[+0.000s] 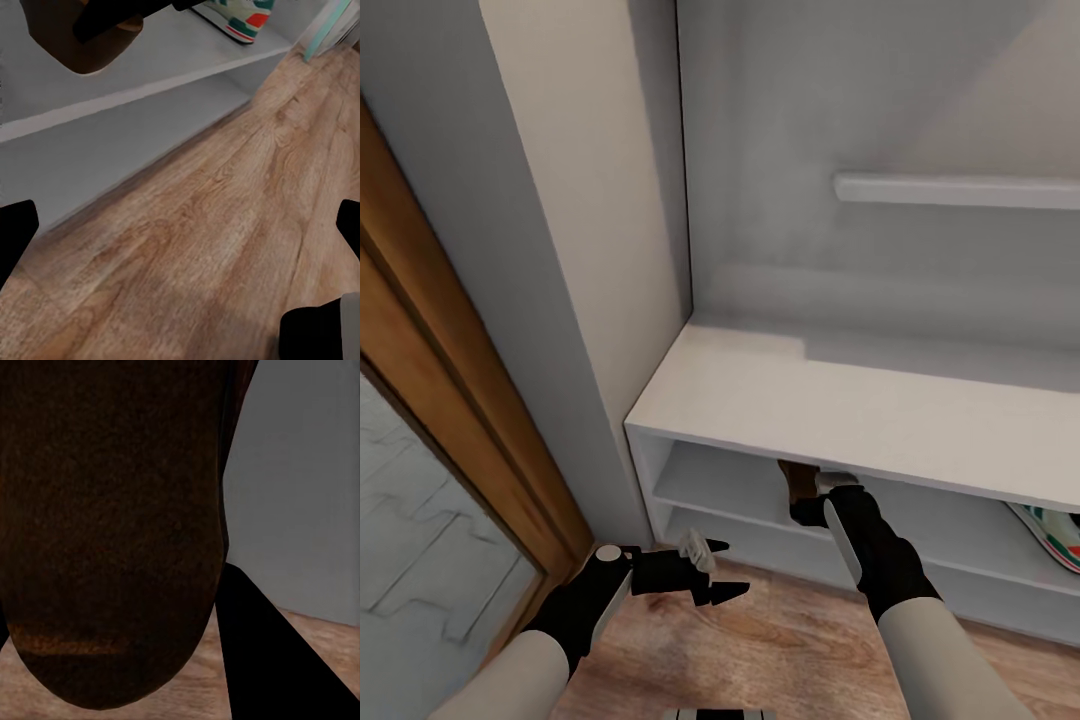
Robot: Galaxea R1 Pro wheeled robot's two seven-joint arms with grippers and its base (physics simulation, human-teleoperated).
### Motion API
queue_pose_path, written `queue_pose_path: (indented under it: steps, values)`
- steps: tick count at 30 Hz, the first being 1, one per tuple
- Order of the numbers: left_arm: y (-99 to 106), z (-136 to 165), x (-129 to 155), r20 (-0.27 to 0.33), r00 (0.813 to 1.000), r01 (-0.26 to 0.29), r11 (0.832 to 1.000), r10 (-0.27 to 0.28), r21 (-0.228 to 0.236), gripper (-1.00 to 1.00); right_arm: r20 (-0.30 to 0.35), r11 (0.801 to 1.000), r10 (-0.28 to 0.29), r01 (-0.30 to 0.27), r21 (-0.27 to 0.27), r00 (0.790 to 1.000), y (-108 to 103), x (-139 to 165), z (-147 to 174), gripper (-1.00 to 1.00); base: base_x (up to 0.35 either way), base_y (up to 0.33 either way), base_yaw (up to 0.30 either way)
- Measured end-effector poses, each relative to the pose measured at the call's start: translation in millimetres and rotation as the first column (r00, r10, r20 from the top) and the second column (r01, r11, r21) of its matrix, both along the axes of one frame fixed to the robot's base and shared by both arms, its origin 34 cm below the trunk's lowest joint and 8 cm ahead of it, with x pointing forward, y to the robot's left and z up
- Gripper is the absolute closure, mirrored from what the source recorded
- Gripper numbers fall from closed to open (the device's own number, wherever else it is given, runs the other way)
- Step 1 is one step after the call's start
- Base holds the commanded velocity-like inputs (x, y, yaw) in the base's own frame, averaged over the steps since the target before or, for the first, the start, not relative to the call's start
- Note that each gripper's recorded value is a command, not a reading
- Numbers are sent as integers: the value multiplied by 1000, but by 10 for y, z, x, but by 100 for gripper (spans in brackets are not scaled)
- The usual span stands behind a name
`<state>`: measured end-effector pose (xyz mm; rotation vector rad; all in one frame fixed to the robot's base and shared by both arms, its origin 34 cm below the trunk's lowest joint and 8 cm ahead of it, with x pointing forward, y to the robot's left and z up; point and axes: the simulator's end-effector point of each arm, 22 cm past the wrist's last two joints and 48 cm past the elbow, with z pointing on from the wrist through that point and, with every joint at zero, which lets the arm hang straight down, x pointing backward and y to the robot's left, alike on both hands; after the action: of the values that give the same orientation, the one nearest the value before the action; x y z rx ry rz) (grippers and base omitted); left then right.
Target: Pick up the two gym shoes and the two sandals from the corridor floor and place them onto the hallstand (shoe rack) in the corridor, making sure they are on the rack and not on the floor. Arrange them so the two gym shoes are next to each other and the two sandals are next to each other.
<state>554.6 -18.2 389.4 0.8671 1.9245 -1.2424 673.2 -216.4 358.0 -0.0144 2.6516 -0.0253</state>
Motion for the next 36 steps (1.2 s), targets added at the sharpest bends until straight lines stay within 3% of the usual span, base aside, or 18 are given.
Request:
queue_pose_path:
  steps: [15,16,36]
  values:
    - [0,-1,0,0,1000,0,1000,0,0,-100,0,1000,0,0,0,1000,0,0,-1,100,44,0,0]
    - [0,-1,0,0,1000,0,1000,0,0,-100,0,1000,0,0,0,1000,0,0,-1,-100,0,0,0]
    - [0,-1,0,0,1000,0,1000,0,0,-100,-1,1000,-2,2,-1,1000,-3,-1,-1,-100,-12,0,0]
